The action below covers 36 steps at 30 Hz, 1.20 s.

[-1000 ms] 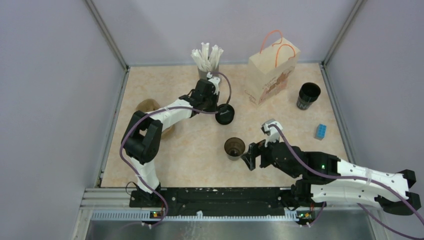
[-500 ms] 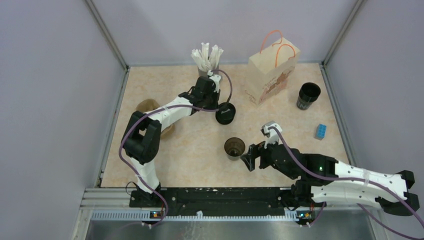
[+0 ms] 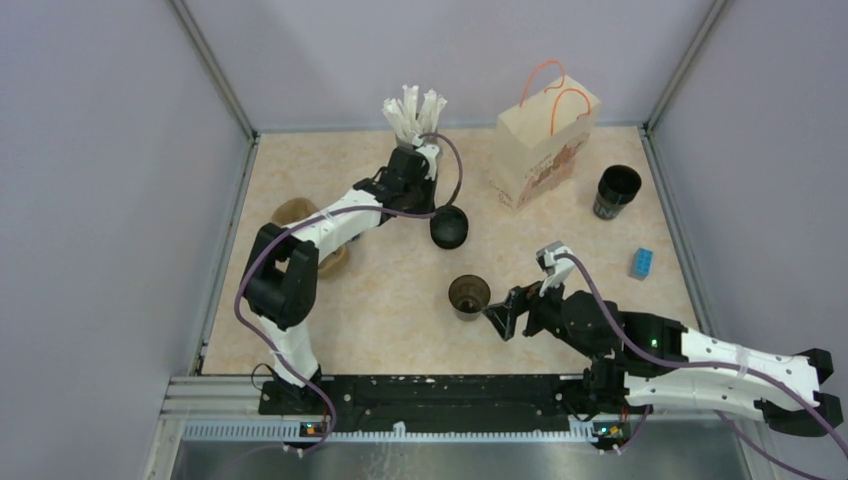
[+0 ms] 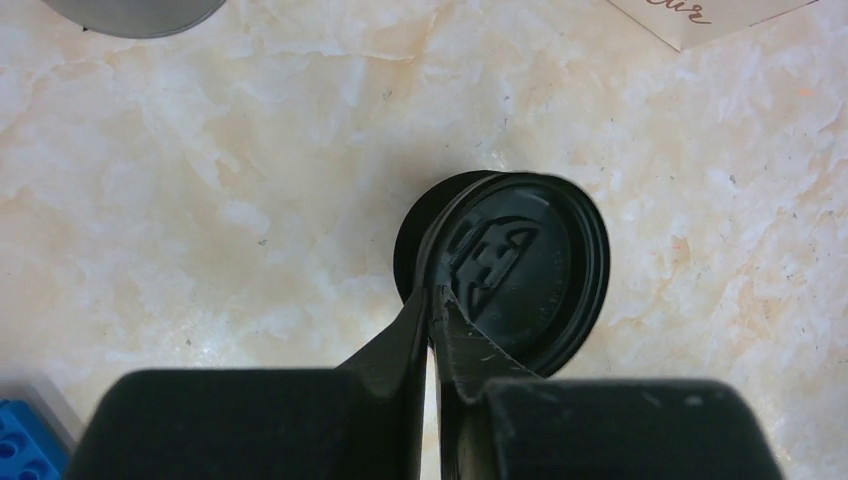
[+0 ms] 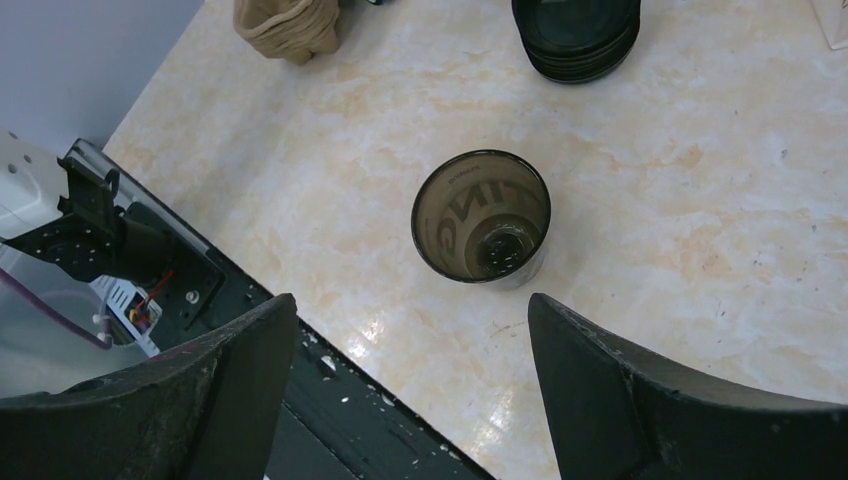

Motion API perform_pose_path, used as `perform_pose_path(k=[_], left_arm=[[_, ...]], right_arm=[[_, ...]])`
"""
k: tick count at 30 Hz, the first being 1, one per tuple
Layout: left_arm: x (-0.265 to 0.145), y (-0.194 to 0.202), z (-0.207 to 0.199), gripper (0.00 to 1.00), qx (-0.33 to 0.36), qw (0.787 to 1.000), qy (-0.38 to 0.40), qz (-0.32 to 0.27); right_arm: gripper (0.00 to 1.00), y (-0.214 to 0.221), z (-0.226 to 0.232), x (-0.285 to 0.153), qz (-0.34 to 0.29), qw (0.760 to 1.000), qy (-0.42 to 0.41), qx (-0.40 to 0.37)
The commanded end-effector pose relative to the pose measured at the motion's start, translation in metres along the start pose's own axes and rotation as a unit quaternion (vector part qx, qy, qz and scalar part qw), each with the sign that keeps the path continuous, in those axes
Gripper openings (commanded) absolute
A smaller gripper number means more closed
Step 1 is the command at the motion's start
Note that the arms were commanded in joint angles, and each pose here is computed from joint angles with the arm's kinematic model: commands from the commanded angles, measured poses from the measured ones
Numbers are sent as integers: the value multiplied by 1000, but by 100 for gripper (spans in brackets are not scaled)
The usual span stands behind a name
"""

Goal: Pack the takeout coffee

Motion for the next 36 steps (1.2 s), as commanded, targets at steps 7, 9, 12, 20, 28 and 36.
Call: perform_pose_path(k=[7,9,12,20,28,36], left_arm=[[-11,-19,-8,0,11,999,29,-23],[-11,-20,-8,15,22,999,29,-24],[-10,-22,-6,30,42,999,20,-27],[10,-18,0,31,74,997,19,-13],[20,-13,6,25,80,997,6,-8],[15,-17,4,8,79,997,9,-20]], right_arm=[[84,-3,8,5,-12,1000,-17,3],[83,-3,8,6,-10,1000,-16,1],[83,-3,9,7,-11,1000,-16,3],[83,-6,9,6,-11,1000,-16,3],[82,-5,9,5,-10,1000,-15,3],[82,-2,7,6,-6,1000,-13,3]])
Point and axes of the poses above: each gripper's point midway between its finger pads, its own x axis out along the fingers, its own z axis along the line the jaws close on, y = z × x, the point moved 10 cm from there along -x, back along the fingers, and after that the axes turned 12 degrees about -x, right-handed, at the moved point
